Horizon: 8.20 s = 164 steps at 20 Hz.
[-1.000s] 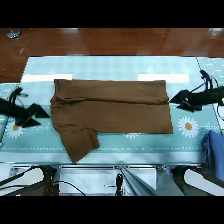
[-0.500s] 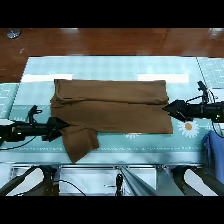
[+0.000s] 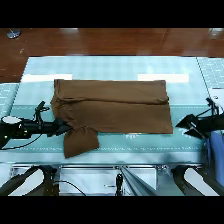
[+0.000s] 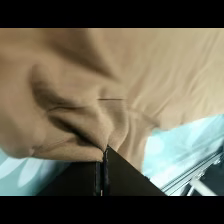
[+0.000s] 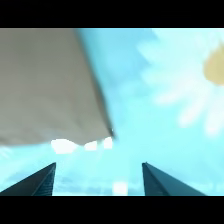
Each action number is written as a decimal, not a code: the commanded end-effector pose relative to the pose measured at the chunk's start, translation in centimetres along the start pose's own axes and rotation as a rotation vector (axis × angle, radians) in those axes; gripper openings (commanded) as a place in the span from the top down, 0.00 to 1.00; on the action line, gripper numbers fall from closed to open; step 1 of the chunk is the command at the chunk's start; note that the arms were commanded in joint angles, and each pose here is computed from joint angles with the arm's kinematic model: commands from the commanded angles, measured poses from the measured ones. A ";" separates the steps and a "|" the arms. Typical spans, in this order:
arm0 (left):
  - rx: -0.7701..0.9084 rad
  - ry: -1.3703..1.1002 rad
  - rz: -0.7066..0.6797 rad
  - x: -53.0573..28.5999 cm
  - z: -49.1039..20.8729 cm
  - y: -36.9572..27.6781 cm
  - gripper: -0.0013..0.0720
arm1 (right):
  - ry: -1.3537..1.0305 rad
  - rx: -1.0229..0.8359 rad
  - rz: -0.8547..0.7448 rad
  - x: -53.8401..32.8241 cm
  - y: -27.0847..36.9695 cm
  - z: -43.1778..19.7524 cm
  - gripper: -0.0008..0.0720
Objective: Fold the shirts.
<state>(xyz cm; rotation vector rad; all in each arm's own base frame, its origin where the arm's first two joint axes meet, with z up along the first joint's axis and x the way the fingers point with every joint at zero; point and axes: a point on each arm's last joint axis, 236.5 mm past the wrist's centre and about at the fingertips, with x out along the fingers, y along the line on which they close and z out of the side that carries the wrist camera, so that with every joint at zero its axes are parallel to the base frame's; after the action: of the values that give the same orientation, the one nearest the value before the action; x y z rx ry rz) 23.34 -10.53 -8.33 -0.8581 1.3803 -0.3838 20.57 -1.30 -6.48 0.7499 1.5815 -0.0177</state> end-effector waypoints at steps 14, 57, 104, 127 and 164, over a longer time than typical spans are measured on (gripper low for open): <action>0.021 -0.009 -0.020 -0.2 0.5 -0.9 0.95 | 0.018 -0.013 0.126 6.8 5.3 2.3 0.82; 0.274 -0.442 0.195 -11.5 22.0 -11.4 0.02 | -0.035 -0.093 0.236 3.1 10.3 21.9 0.13; 0.562 -0.324 0.075 -15.1 17.8 -26.7 0.95 | -0.206 -0.816 0.415 -7.5 34.6 -3.1 0.96; 0.320 -0.362 0.102 -8.3 4.8 -11.2 0.95 | 0.162 -0.768 0.478 3.0 41.9 2.4 0.12; 0.341 -0.341 0.105 -5.7 5.6 -11.5 0.95 | -0.199 -0.773 0.225 -4.6 33.9 4.8 0.96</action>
<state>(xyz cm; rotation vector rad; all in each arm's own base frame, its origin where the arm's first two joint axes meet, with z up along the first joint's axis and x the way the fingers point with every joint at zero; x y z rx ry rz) 30.34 -12.27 3.68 -0.5399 1.0021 -0.3567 39.30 23.17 3.37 0.5068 1.2375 0.6454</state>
